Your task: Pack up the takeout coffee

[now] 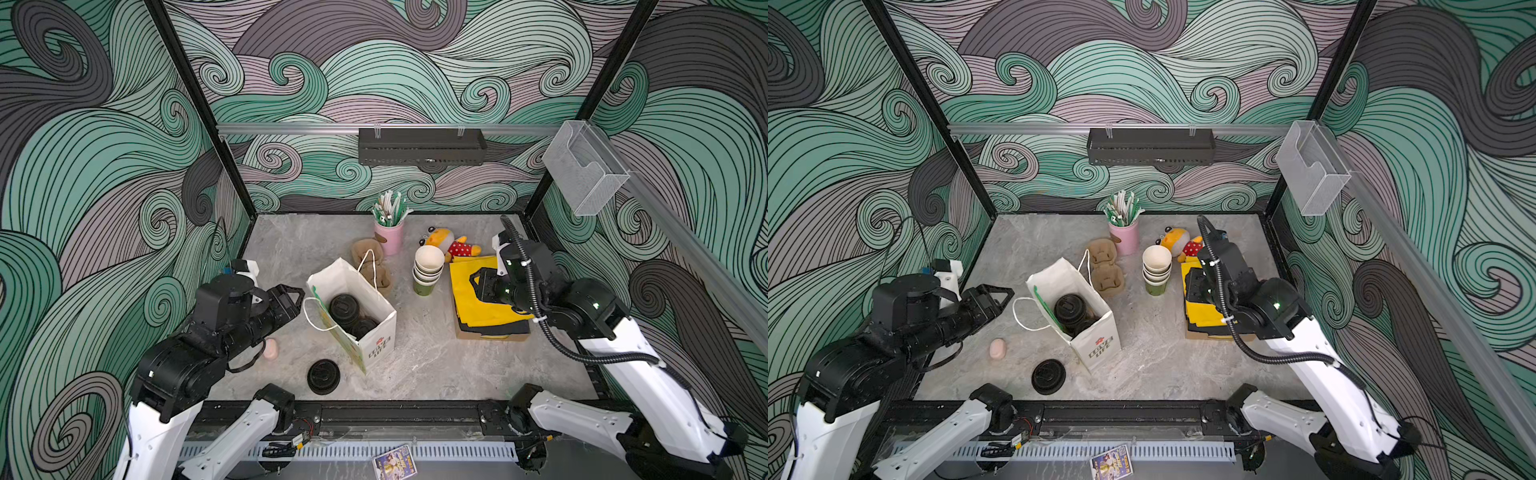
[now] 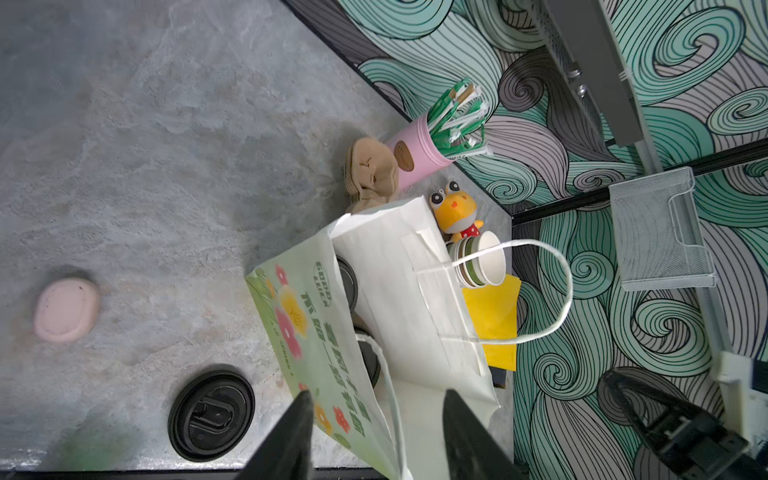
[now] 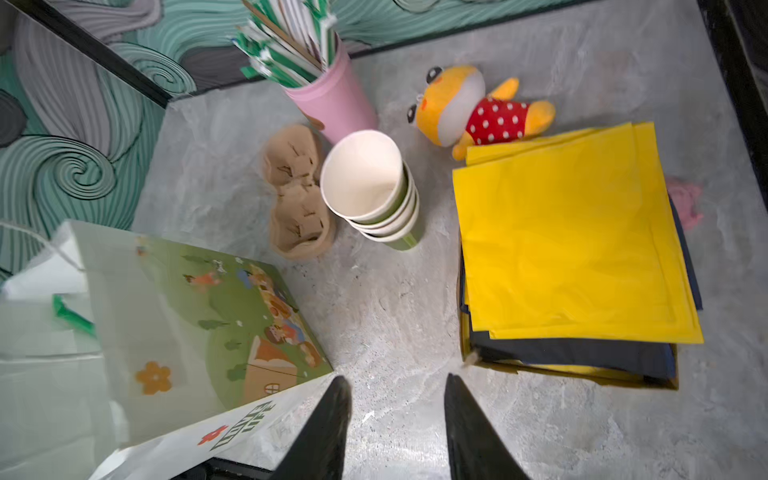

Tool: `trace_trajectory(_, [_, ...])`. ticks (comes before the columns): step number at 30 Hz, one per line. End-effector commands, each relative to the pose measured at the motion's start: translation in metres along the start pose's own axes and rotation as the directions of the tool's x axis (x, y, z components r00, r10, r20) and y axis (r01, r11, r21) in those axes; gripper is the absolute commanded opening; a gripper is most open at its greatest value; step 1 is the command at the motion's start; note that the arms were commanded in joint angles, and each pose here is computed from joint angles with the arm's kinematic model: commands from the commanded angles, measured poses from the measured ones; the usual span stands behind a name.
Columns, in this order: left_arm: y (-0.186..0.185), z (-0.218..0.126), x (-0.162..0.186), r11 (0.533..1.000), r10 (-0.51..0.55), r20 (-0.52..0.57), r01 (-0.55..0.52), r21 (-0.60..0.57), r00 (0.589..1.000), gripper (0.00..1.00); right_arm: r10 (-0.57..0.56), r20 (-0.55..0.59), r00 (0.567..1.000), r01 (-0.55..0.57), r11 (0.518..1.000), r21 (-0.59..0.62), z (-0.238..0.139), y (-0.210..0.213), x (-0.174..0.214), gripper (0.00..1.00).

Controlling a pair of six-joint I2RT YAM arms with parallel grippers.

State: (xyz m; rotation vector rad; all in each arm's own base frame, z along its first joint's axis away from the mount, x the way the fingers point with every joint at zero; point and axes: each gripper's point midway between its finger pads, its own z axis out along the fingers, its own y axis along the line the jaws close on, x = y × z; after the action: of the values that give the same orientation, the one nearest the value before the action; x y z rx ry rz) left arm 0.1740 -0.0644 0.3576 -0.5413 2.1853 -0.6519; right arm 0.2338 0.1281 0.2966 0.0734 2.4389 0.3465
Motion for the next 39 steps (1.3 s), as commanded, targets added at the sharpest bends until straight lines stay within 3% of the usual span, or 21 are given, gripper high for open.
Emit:
trace_trajectory(1, [-0.010, -0.011, -0.030, 0.995, 0.098, 0.111, -0.096, -0.017, 0.989, 0.56, 0.074, -0.143, 0.987, -0.075, 0.997, -0.006, 0.021, -0.008, 0.021, 0.40])
trace_trajectory(5, [-0.041, 0.000, -0.056, 0.982, 0.180, 0.174, -0.186, 0.021, 0.968, 0.58, 0.143, -0.263, 0.954, -0.151, 0.989, -0.009, 0.047, -0.024, 0.025, 0.40])
trace_trajectory(10, [-0.100, 0.027, -0.082, 0.946, 0.274, 0.180, -0.298, 0.128, 0.945, 0.58, 0.133, -0.277, 0.952, -0.135, 0.991, 0.012, 0.062, -0.057, 0.010, 0.43])
trace_trajectory(14, [-0.141, 0.057, -0.087, 0.910, 0.334, 0.169, -0.364, 0.200, 0.927, 0.58, 0.160, -0.286, 0.945, -0.154, 0.987, 0.045, 0.074, -0.099, -0.001, 0.44])
trace_trajectory(20, [-0.192, 0.096, -0.069, 0.820, 0.496, 0.183, -0.527, 0.224, 0.849, 0.58, 0.118, -0.265, 0.957, -0.109, 0.993, 0.048, 0.096, -0.135, -0.025, 0.50])
trace_trajectory(27, [-0.223, 0.143, -0.048, 0.812, 0.503, 0.154, -0.526, 0.253, 0.851, 0.58, 0.021, -0.300, 0.954, 0.022, 0.990, 0.139, 0.139, -0.178, -0.039, 0.56])
trace_trajectory(39, [-0.234, 0.176, -0.048, 0.834, 0.480, 0.156, -0.504, 0.226, 0.863, 0.58, -0.002, -0.368, 0.930, 0.060, 0.988, 0.145, 0.190, -0.224, -0.055, 0.62])
